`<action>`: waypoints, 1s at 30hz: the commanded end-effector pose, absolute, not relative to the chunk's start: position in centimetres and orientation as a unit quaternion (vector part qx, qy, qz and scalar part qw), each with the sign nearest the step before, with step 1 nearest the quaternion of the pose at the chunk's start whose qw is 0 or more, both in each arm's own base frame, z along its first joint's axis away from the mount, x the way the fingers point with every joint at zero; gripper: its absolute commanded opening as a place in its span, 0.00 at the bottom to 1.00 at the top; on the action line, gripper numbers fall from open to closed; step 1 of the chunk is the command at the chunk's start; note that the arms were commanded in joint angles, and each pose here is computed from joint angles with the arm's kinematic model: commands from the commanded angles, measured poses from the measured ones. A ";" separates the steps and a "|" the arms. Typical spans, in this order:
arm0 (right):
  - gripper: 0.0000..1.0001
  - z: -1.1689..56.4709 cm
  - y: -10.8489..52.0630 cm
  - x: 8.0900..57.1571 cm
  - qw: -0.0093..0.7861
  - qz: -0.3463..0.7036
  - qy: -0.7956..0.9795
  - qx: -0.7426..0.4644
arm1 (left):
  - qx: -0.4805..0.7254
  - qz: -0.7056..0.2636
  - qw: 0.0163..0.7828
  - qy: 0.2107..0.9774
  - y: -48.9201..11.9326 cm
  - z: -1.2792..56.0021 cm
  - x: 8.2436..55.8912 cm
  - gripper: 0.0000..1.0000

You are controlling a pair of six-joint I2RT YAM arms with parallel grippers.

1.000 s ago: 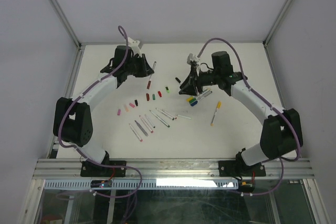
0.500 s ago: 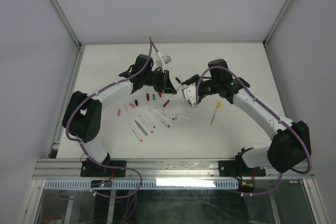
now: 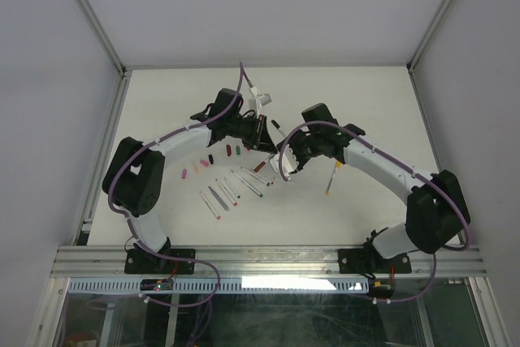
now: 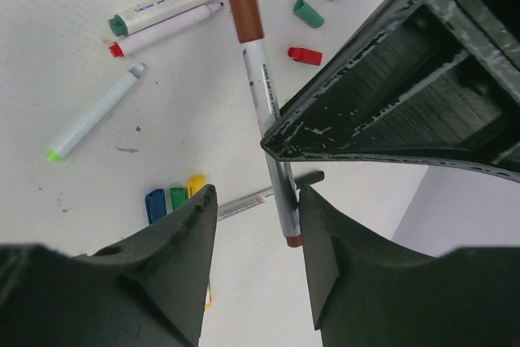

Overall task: Open the pen caps
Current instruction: Open the pen cap from the pen.

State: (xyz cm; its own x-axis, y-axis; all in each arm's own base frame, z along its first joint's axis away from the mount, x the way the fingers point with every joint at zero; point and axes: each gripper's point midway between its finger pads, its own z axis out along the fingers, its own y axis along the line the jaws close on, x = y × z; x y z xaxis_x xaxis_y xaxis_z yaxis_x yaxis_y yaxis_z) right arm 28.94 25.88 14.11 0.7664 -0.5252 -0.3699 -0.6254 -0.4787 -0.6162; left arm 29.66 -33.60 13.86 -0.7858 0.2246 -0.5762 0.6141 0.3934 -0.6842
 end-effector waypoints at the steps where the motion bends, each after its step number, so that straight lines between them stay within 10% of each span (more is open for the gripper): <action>1: 0.44 14.1 26.2 29.6 0.377 0.041 0.332 -0.863 | 0.305 -0.513 0.229 0.769 -34.9 17.1 29.2 0.00; 11: 0.29 13.5 27.3 29.6 0.383 0.047 0.352 -0.853 | 0.315 -0.526 0.224 0.758 -35.3 17.7 28.5 0.00; 15: 0.06 13.6 27.2 29.6 0.381 0.051 0.368 -0.847 | 0.313 -0.524 0.234 0.757 -35.3 18.2 28.8 0.00; 22: 0.00 13.5 26.1 28.0 0.386 0.080 0.388 -0.833 | 0.259 -0.533 0.354 0.724 -33.3 23.6 30.1 0.48; 30: 0.00 15.4 25.6 24.3 0.399 0.194 0.452 -0.773 | 0.177 -0.558 0.503 0.636 -27.6 29.7 28.6 0.68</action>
